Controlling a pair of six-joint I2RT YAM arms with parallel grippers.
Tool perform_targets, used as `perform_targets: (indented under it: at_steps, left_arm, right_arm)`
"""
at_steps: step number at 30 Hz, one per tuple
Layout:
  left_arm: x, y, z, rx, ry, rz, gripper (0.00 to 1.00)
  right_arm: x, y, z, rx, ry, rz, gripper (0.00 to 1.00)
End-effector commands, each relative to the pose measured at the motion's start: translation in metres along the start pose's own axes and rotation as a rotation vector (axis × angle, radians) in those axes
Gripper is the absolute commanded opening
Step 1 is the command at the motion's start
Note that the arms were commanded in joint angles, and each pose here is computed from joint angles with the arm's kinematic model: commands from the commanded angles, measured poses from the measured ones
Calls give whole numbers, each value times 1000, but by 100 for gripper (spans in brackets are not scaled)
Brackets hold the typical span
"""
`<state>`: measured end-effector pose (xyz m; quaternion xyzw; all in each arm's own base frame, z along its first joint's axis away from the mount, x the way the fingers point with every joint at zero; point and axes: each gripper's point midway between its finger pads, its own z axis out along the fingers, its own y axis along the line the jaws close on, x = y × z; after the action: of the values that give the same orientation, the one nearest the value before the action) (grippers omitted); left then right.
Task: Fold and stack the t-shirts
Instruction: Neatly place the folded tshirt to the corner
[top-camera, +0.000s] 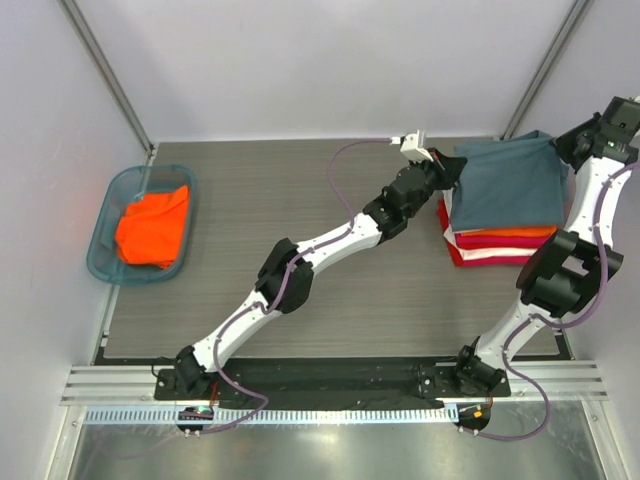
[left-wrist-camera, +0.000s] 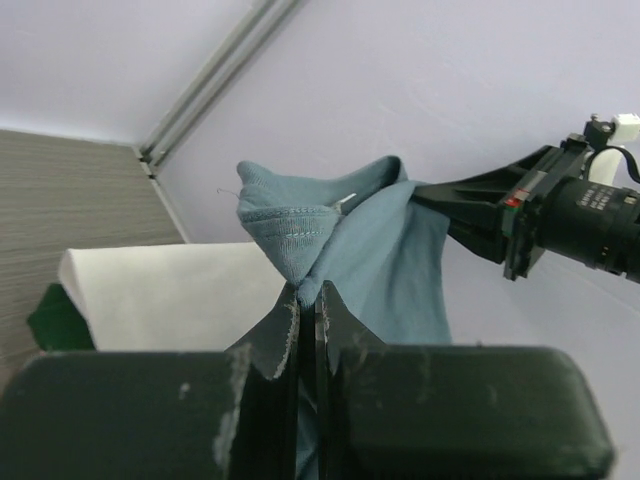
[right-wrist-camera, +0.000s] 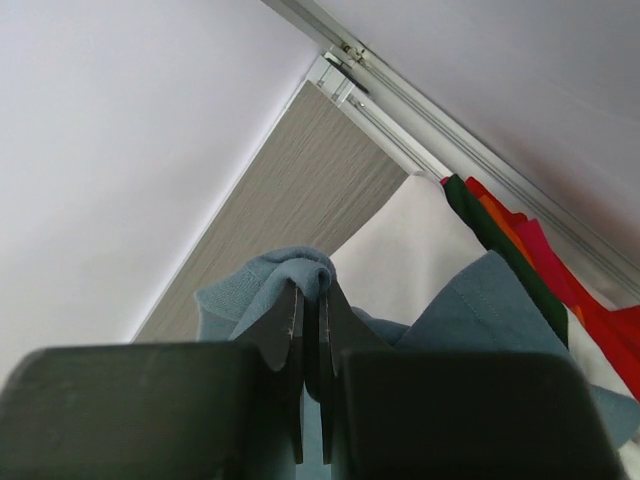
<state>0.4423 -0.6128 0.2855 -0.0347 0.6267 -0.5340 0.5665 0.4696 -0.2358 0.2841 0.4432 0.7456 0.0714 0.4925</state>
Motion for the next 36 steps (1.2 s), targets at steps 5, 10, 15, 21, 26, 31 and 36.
perform_targets:
  at_steps: [5, 10, 15, 21, 26, 31, 36]
  left_arm:
    - [-55, 28, 17, -6, -202, -71, 3]
    - [-55, 46, 19, -29, -235, -87, 47]
    - [-70, 45, 18, -28, -225, -68, 75]
    - [-112, 10, -2, 2, -217, -8, 73]
    - [-127, -1, -31, -57, -134, 55, 72]
    - [-129, 1, -63, -90, -77, 48, 71]
    - [-118, 16, -98, -133, -14, 54, 67]
  right_arm:
    - [-39, -19, 27, 78, -150, -1, 1]
    - [-41, -31, 39, 125, -166, -12, 8]
    - [-47, -33, 40, 147, -188, -4, 69]
    - [-62, 6, 14, 64, -211, -69, 74]
    - [-51, 20, -18, 37, -186, -100, 63]
    - [-8, 38, -31, -119, -59, 26, 45]
    - [23, 46, -35, -268, -54, 197, 20]
